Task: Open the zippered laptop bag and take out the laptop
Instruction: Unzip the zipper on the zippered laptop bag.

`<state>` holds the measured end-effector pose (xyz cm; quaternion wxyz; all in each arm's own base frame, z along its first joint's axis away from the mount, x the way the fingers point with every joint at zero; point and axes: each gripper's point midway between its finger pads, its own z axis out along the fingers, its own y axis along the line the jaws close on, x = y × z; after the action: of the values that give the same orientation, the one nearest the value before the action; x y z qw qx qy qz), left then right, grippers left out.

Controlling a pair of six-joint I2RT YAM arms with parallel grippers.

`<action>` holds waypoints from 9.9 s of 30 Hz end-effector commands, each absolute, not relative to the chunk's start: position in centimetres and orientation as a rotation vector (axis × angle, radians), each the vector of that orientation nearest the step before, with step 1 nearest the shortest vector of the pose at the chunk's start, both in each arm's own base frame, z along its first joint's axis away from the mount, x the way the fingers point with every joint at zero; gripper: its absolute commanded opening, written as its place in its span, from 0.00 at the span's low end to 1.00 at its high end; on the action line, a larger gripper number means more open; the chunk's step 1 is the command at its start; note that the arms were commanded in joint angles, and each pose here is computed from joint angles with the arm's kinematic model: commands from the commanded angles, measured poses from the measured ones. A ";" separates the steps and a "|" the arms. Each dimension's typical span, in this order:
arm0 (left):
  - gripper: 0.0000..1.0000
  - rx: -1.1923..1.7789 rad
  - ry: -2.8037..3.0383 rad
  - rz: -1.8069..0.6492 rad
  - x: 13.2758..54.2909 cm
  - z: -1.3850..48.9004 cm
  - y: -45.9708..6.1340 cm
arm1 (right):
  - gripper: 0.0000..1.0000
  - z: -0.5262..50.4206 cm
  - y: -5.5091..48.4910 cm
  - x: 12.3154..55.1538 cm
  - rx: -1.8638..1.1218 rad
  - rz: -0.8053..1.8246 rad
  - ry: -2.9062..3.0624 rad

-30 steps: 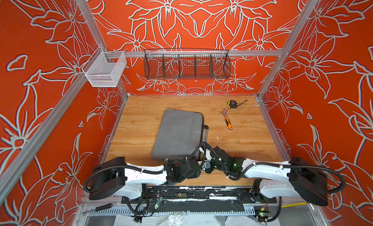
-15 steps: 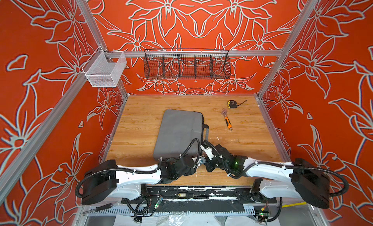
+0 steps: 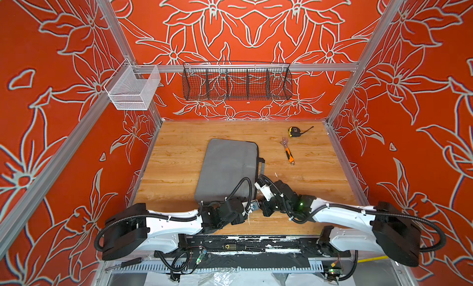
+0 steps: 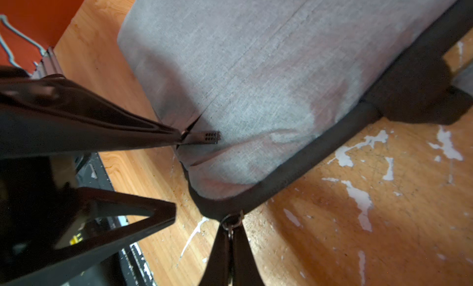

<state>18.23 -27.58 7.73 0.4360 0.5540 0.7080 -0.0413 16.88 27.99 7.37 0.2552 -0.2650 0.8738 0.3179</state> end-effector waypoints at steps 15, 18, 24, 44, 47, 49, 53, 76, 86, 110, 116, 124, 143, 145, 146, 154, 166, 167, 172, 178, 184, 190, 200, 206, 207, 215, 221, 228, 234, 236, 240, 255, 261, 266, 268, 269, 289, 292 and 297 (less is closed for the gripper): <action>0.01 1.465 1.689 -0.093 19.7 7.7 -31.4 | 0.00 9.2 29.0 16.8 -0.711 0.942 2.343; 0.00 1.475 1.694 -0.134 19.1 7.8 -31.3 | 0.00 9.6 28.5 17.0 -0.679 0.940 2.323; 0.00 1.459 1.704 -0.177 18.3 8.1 -30.6 | 0.00 10.0 28.0 17.4 -0.637 0.936 2.311; 0.00 1.403 1.768 -0.268 15.4 9.4 -26.3 | 0.00 6.6 24.4 22.3 -0.545 0.640 2.571; 0.00 1.401 1.778 -0.280 15.2 9.2 -26.3 | 0.00 7.5 23.9 22.1 -0.566 0.676 2.550; 0.00 1.409 1.782 -0.286 15.0 8.9 -26.3 | 0.00 8.1 23.9 21.7 -0.611 0.710 2.539; 0.00 1.421 1.788 -0.286 15.0 8.7 -26.4 | 0.00 8.0 23.2 20.8 -0.697 0.715 2.574; 0.00 1.294 1.834 -0.363 14.0 9.6 -25.0 | 0.00 7.6 22.6 27.5 -0.555 0.651 2.472; 0.46 1.301 1.965 -0.325 15.0 9.5 -27.1 | 0.00 9.3 25.1 24.9 -0.542 0.856 2.406; 0.70 0.823 2.326 -0.086 20.6 7.4 -28.6 | 0.00 9.3 29.7 21.6 -0.552 1.015 2.376; 0.72 0.751 2.350 -0.246 20.1 7.6 -30.6 | 0.00 8.7 29.3 21.5 -0.533 0.993 2.395; 0.71 0.745 2.386 -0.163 20.5 6.3 -30.7 | 0.00 8.6 29.1 21.6 -0.519 0.972 2.399; 0.00 0.752 2.275 -0.317 18.7 10.1 -28.4 | 0.00 7.2 22.7 24.5 -0.298 0.621 2.478; 0.00 0.758 2.270 -0.323 18.4 10.2 -27.9 | 0.00 7.4 22.7 25.1 -0.293 0.607 2.478; 0.00 0.758 2.269 -0.324 18.3 10.3 -27.5 | 0.00 7.6 22.8 25.5 -0.291 0.599 2.476; 0.00 0.739 2.250 -0.343 17.5 10.6 -25.6 | 0.00 8.3 23.7 27.2 -0.304 0.607 2.472; 0.14 0.715 2.253 -0.291 17.6 9.8 -23.4 | 0.00 10.8 26.7 26.8 -0.436 0.773 2.428; 0.19 0.701 2.248 -0.291 17.9 10.1 -23.3 | 0.00 11.1 27.1 26.6 -0.452 0.801 2.419; 0.46 0.621 2.199 -0.341 19.4 12.0 -23.7 | 0.00 12.1 29.2 25.4 -0.525 0.882 2.388; 0.66 0.605 2.204 -0.397 20.7 12.5 -25.2 | 0.00 12.8 30.6 24.3 -0.559 0.910 2.376; 0.67 0.602 2.242 -0.380 22.3 12.0 -26.0 | 0.00 12.6 30.5 23.9 -0.561 0.905 2.383; 0.34 0.644 2.263 -0.402 23.3 11.7 -27.3 | 0.00 12.5 30.3 23.9 -0.559 0.889 2.388; 0.00 0.711 2.262 -0.419 23.0 12.2 -28.0 | 0.00 10.5 27.8 25.2 -0.479 0.702 2.466; 0.00 0.705 2.250 -0.422 22.5 12.6 -27.1 | 0.00 10.3 26.4 26.8 -0.438 0.646 2.496; 0.00 0.704 2.250 -0.420 22.4 12.5 -26.9 | 0.00 10.5 26.2 27.0 -0.434 0.638 2.493; 0.00 0.695 2.241 -0.437 21.8 12.6 -26.2 | 0.00 11.6 25.5 29.2 -0.432 0.587 2.497; 0.00 0.686 2.244 -0.444 21.3 12.5 -25.6 | 0.00 11.8 25.4 30.2 -0.441 0.559 2.509; 0.00 0.670 2.232 -0.424 21.1 12.7 -24.5 | 0.00 11.8 25.1 31.0 -0.438 0.540 2.518; 0.00 0.658 2.222 -0.421 20.8 13.0 -23.8 | 0.00 11.5 24.8 31.1 -0.433 0.531 2.528; 0.00 0.652 2.215 -0.422 20.8 13.1 -23.7 | 0.00 11.5 24.6 31.1 -0.436 0.518 2.531; 0.00 0.646 2.210 -0.424 20.7 13.2 -23.5 | 0.00 11.7 24.2 31.3 -0.436 0.501 2.530; 0.00 0.645 2.244 -0.426 20.1 12.5 -22.9 | 0.00 12.7 23.2 32.3 -0.458 0.445 2.536; 0.00 0.624 2.216 -0.449 19.9 13.3 -22.6 | 0.00 12.5 22.7 32.9 -0.502 0.373 2.561; 0.00 0.629 2.210 -0.447 19.8 13.5 -22.3 | 0.00 12.6 22.5 33.3 -0.555 0.316 2.581; 0.00 0.632 2.208 -0.448 19.7 13.6 -22.3 | 0.00 12.5 22.5 33.3 -0.572 0.309 2.585; 0.00 0.634 2.206 -0.447 19.7 13.7 -22.3 | 0.00 12.5 22.5 33.4 -0.582 0.304 2.582; 0.00 0.725 2.161 -0.494 17.9 15.2 -21.5 | 0.00 10.7 19.1 36.6 -0.529 0.190 2.679; 0.00 0.719 2.157 -0.495 17.8 15.2 -21.2 | 0.00 10.3 18.6 37.4 -0.519 0.196 2.691; 0.00 0.725 2.143 -0.511 17.4 15.5 -21.0 | 0.00 9.6 18.6 38.5 -0.534 0.243 2.697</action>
<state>18.22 -21.51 16.00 0.4112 0.2732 0.8455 -0.2036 36.10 19.38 8.91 0.1621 -0.1878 0.9640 0.0957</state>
